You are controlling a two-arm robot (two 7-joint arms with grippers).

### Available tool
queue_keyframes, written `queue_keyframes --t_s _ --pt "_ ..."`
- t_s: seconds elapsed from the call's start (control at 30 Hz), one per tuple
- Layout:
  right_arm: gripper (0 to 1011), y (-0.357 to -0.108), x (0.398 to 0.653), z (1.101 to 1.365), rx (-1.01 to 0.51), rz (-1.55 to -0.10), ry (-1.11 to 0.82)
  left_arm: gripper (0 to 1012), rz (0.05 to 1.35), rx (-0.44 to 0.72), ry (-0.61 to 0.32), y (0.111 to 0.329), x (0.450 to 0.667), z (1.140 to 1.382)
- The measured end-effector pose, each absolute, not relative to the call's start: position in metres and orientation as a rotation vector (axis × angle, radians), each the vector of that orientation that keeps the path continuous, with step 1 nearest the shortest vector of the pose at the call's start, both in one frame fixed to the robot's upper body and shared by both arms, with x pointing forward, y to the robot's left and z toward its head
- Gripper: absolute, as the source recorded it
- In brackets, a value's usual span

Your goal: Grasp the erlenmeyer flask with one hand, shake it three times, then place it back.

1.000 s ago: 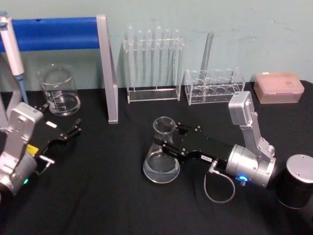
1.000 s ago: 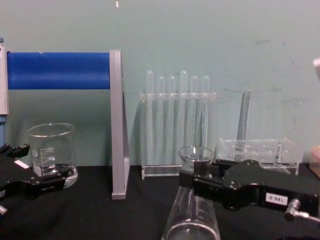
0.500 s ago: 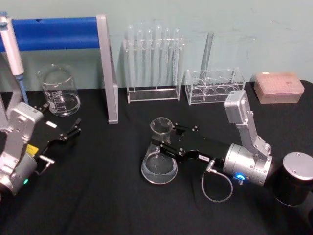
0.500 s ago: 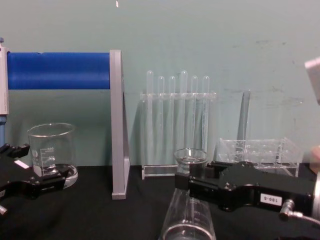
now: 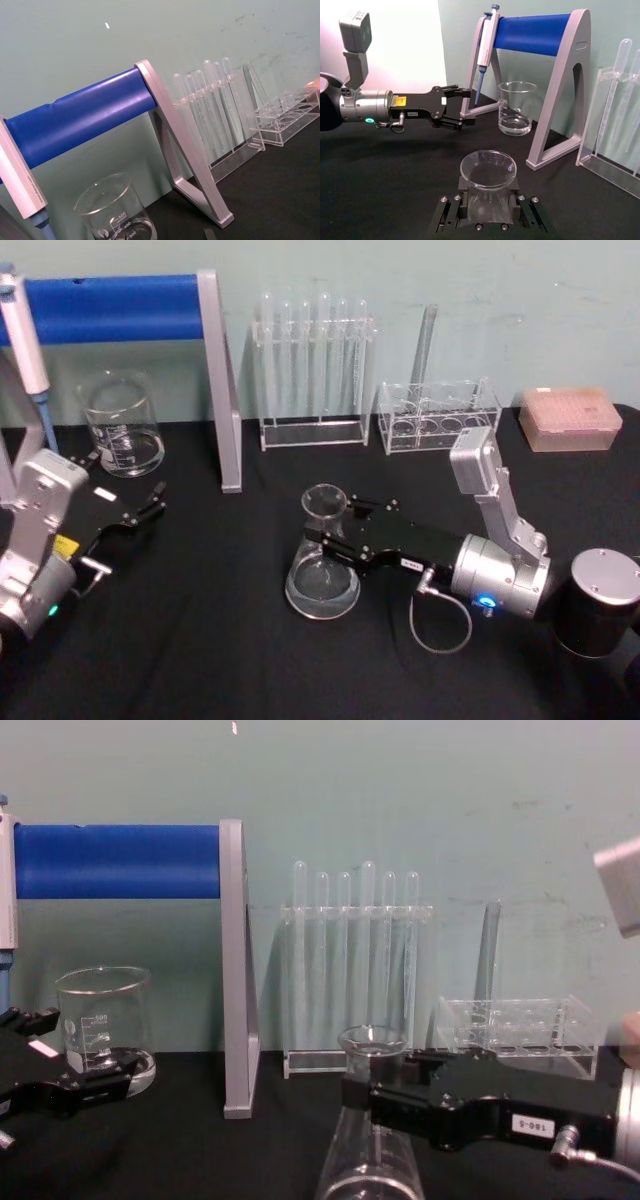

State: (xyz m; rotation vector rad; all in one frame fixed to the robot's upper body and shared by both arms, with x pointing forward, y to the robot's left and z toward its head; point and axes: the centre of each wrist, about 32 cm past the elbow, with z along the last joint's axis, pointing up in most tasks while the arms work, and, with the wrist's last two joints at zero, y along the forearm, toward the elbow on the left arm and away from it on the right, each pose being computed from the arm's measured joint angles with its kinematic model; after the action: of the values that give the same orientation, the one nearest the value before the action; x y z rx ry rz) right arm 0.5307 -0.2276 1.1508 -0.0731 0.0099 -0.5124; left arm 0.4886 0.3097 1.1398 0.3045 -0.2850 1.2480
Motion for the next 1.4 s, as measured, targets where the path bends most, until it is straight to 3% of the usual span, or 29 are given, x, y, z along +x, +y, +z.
queue_keyframes --t_s 1.4 --pt "453 -0.2279 0.5323 1.1488 -0.094 -0.514 0.024 1001 1.248 0.305 -0.285 0.3097 0.4886 1.1398"
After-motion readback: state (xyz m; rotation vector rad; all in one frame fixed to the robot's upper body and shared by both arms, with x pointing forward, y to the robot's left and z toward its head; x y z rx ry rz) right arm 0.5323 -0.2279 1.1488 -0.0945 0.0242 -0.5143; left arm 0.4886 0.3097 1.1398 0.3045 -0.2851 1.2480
